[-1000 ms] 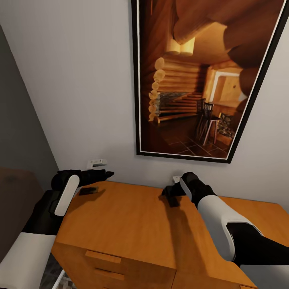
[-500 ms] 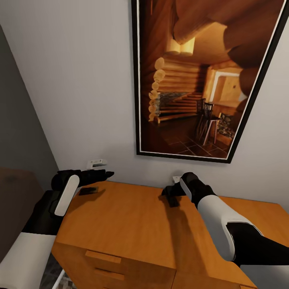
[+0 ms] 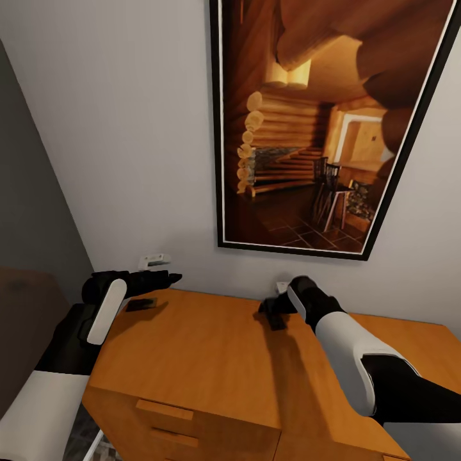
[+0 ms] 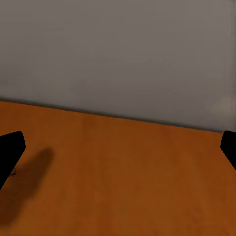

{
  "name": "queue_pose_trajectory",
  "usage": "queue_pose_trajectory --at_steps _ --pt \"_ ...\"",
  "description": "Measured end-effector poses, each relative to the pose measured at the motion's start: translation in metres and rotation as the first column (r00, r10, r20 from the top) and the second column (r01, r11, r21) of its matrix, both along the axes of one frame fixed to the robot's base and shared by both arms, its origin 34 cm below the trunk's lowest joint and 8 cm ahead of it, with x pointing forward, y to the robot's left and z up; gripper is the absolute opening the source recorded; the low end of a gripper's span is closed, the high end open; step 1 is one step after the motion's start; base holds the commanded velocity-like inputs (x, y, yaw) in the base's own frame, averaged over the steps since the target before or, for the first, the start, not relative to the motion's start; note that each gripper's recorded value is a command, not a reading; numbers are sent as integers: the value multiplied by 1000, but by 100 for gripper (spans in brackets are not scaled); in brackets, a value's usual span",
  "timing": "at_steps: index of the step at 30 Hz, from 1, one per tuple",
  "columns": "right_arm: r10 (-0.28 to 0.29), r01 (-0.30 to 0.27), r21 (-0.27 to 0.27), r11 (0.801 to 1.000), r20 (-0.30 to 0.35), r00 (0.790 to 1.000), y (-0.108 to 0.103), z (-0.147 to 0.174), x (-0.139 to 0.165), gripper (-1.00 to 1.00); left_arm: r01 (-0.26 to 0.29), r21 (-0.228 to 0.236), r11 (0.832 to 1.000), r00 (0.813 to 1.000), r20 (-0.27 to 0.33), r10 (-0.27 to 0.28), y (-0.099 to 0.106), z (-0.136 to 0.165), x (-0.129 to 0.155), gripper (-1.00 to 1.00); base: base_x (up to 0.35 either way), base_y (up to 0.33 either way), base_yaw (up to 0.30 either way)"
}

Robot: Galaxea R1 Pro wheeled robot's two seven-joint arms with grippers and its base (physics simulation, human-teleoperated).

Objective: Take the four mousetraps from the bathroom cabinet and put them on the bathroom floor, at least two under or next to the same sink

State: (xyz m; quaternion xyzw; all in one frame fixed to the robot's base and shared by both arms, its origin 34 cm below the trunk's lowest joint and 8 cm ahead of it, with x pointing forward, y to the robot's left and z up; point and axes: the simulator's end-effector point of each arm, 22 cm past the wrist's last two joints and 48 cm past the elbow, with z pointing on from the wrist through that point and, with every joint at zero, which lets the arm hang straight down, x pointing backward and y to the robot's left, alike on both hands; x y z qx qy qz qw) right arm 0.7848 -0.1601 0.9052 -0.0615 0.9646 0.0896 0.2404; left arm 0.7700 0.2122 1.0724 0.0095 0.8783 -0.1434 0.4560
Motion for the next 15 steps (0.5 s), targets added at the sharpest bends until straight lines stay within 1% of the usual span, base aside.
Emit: queue_pose_trajectory --at_steps 15 --pt "-7 7 0 1000 -6 1000 -2 -3 -2 100 0 0 1000 1000 0 0 0 0 0 100 0 0 0"
